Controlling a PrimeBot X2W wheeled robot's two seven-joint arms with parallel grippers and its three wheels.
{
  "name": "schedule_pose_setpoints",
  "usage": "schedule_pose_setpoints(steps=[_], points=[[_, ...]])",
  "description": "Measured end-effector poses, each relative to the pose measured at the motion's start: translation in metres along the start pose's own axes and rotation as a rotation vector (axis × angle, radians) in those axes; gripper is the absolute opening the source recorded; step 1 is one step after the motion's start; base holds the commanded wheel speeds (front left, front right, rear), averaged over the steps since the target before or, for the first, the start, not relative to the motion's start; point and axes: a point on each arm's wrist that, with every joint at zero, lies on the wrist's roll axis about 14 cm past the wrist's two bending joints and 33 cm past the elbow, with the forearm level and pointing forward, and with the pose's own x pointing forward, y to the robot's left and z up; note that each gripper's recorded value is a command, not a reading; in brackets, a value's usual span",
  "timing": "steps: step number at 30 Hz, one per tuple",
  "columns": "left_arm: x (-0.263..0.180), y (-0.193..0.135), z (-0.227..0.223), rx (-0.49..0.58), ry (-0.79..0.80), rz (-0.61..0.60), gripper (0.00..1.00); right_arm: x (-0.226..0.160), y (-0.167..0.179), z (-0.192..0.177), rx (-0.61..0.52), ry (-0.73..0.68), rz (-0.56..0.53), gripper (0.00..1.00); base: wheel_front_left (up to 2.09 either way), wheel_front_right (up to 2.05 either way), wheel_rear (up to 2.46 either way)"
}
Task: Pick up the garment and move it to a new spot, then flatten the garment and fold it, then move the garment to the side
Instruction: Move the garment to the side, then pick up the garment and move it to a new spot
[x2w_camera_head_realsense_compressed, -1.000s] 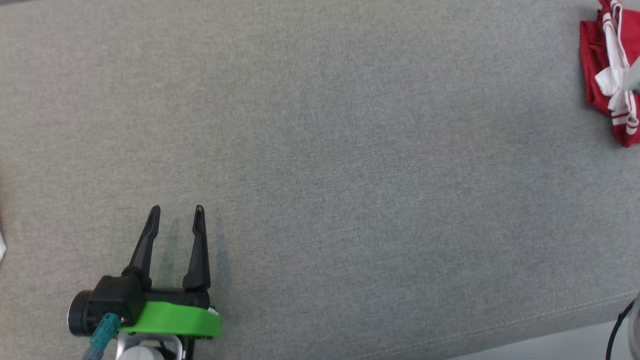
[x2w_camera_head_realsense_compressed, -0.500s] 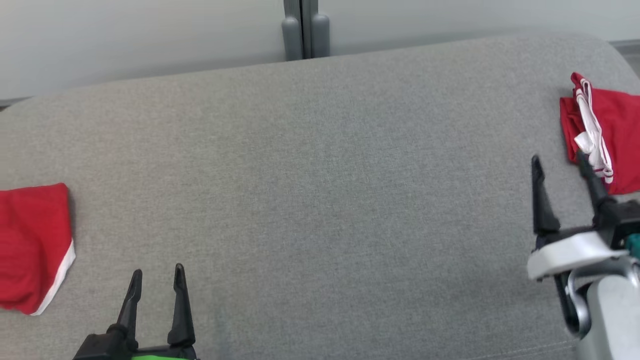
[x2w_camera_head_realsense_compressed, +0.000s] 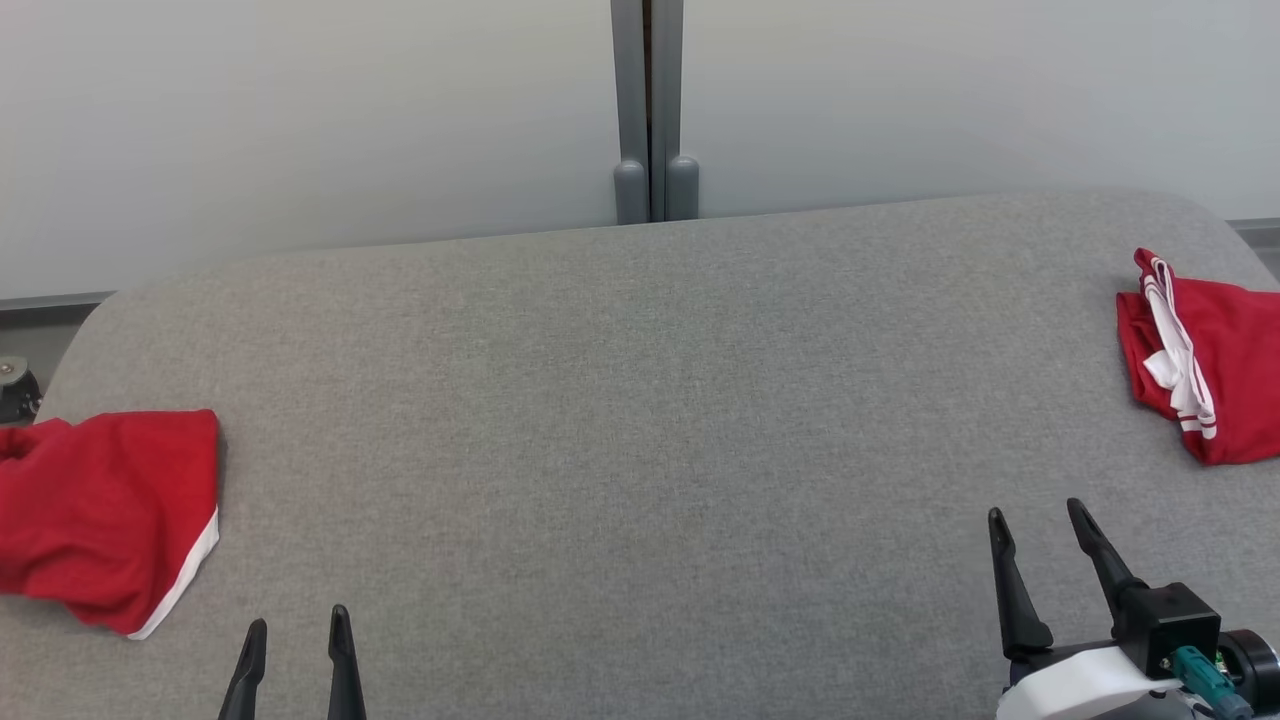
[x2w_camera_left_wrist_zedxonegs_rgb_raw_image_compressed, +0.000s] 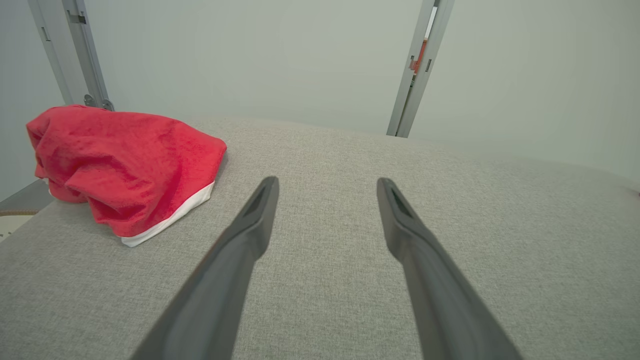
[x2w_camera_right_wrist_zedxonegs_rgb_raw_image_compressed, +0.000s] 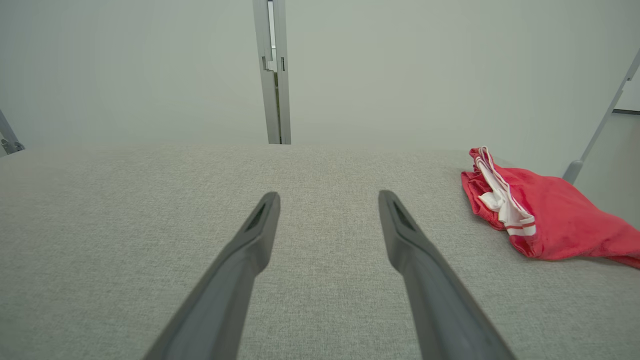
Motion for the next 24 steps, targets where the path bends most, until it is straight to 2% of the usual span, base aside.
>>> schedule_pose_setpoints(steps=[24], points=[[-0.0039, -0.0003, -0.0061, 0.002, 0.019, -0.013, 1.00, 0.0028, 0.0103, -0.0035, 0.030, 0.009, 0.021, 1.00, 0.00, 0.00, 0.00]])
